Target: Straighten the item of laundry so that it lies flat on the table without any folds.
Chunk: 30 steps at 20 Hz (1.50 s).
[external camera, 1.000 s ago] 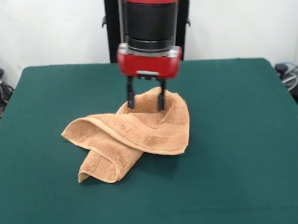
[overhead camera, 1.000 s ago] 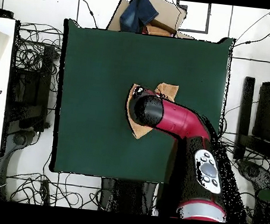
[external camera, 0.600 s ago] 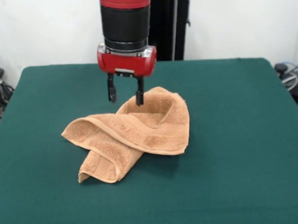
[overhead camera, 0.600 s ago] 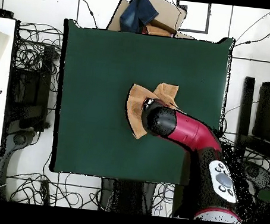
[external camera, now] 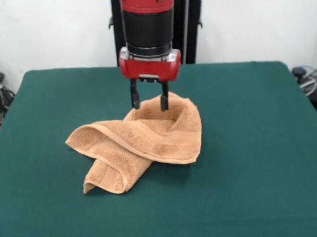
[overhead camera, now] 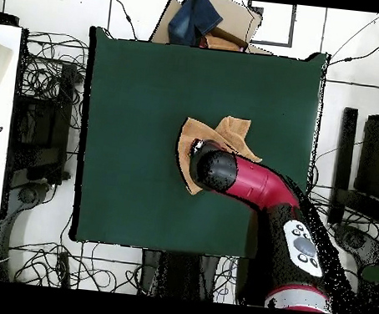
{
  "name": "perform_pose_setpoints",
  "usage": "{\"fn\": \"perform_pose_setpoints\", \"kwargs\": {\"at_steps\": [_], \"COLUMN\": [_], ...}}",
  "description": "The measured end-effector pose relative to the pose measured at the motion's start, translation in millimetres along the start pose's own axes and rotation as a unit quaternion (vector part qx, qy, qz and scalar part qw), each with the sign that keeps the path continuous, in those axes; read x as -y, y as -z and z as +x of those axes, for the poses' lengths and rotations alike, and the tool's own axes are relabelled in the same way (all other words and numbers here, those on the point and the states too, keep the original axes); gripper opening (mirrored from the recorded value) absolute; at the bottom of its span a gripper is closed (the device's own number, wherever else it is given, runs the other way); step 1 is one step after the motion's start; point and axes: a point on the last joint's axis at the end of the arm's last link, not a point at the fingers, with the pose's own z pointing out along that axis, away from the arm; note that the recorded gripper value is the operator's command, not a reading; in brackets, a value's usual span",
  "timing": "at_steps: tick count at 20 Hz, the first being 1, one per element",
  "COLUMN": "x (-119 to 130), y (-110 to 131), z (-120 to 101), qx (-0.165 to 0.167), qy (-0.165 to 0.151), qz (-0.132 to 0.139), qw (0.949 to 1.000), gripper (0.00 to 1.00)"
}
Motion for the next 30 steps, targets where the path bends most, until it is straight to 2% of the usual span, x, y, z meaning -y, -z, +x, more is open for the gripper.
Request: {"fn": "perform_pose_setpoints", "kwargs": {"at_steps": [9, 30], "x": [-24, -26], "y": [-2, -23], "z": [4, 19], "qx": [-0.008, -0.031], "qy": [0.018, 0.016], "qz": [-0.008, -0.014], "qw": [0.9998, 0.9993], "gripper": [1.0, 1.0]}}
